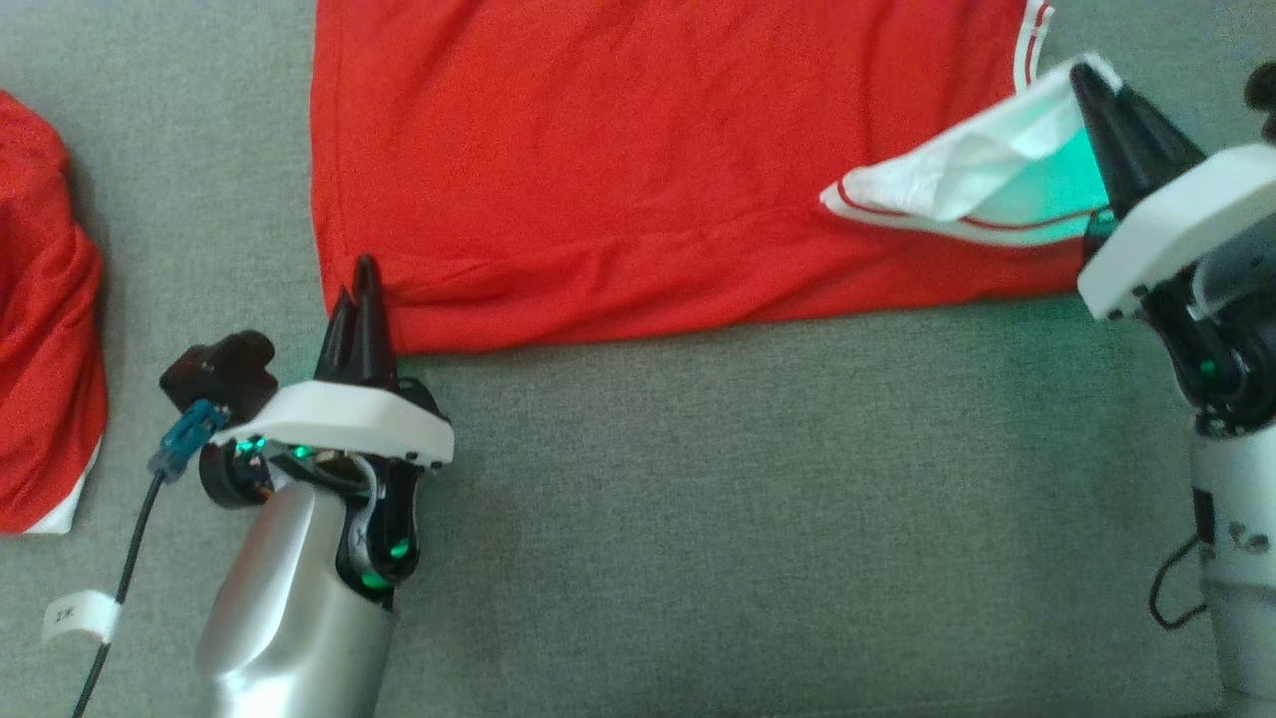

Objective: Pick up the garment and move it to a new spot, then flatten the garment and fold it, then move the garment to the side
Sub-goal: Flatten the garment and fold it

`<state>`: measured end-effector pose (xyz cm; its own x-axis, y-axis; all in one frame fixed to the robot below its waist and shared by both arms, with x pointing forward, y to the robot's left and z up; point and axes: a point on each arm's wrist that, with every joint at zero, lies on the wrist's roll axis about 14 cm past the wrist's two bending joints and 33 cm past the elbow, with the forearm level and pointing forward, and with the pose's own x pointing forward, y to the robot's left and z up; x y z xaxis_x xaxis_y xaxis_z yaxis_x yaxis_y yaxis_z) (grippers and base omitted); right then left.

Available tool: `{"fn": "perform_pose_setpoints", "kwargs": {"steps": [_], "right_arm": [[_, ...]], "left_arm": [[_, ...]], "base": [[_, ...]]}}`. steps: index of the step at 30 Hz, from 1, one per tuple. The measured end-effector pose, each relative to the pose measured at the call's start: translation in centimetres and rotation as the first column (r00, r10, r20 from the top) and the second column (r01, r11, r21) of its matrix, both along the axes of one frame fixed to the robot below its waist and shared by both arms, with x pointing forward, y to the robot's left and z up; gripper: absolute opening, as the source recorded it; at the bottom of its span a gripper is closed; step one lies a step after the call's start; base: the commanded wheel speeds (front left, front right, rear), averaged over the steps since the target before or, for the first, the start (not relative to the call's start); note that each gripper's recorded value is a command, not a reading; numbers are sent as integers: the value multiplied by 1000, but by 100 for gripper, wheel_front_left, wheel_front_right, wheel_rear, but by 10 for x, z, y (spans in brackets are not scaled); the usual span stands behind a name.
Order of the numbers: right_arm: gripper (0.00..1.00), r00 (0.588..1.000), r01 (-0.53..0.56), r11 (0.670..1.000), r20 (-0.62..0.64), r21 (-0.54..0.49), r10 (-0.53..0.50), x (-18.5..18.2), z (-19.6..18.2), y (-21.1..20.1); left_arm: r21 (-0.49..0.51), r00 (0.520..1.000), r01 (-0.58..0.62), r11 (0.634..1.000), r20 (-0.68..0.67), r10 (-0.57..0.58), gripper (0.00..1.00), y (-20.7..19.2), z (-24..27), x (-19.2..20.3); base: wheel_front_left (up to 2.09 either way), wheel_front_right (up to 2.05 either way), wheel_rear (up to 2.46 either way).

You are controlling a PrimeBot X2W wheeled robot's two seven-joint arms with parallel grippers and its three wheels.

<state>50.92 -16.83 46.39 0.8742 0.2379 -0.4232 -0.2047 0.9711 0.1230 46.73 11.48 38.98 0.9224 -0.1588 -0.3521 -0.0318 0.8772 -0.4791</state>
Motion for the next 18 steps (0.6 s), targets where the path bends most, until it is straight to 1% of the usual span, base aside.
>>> {"fn": "perform_pose_setpoints", "kwargs": {"steps": [1,2,3,4,7,11,15,18], "right_arm": [[59,1000,-4,1000,18,8,4,4,1,2],[100,999,-11,1000,41,14,10,8,4,6],[100,998,-17,1000,62,19,15,12,6,8],[100,996,-20,999,93,25,17,16,11,11],[100,981,-34,998,194,46,25,25,28,18],[100,949,-26,996,316,82,-1,30,50,16],[100,942,-15,994,336,106,-21,25,56,14],[100,949,13,993,312,113,-48,12,48,5]], "left_arm": [[-4,1000,-4,1000,-2,4,0,0,-1,2],[-7,1000,-8,1000,-2,8,0,0,-2,4],[-7,1000,-9,1000,-1,9,42,0,-3,6],[-6,1000,-11,1000,1,11,100,0,-3,7],[-2,1000,-18,1000,12,18,100,0,-1,9],[23,994,-59,998,94,57,100,10,12,11],[82,985,-69,994,164,54,100,18,25,7],[157,988,-60,986,150,37,100,25,17,-9]], "base": [[0,0,0],[0,0,0],[0,0,0],[0,0,0],[0,0,0],[0,0,0],[0,0,0],[0,0,0]]}}
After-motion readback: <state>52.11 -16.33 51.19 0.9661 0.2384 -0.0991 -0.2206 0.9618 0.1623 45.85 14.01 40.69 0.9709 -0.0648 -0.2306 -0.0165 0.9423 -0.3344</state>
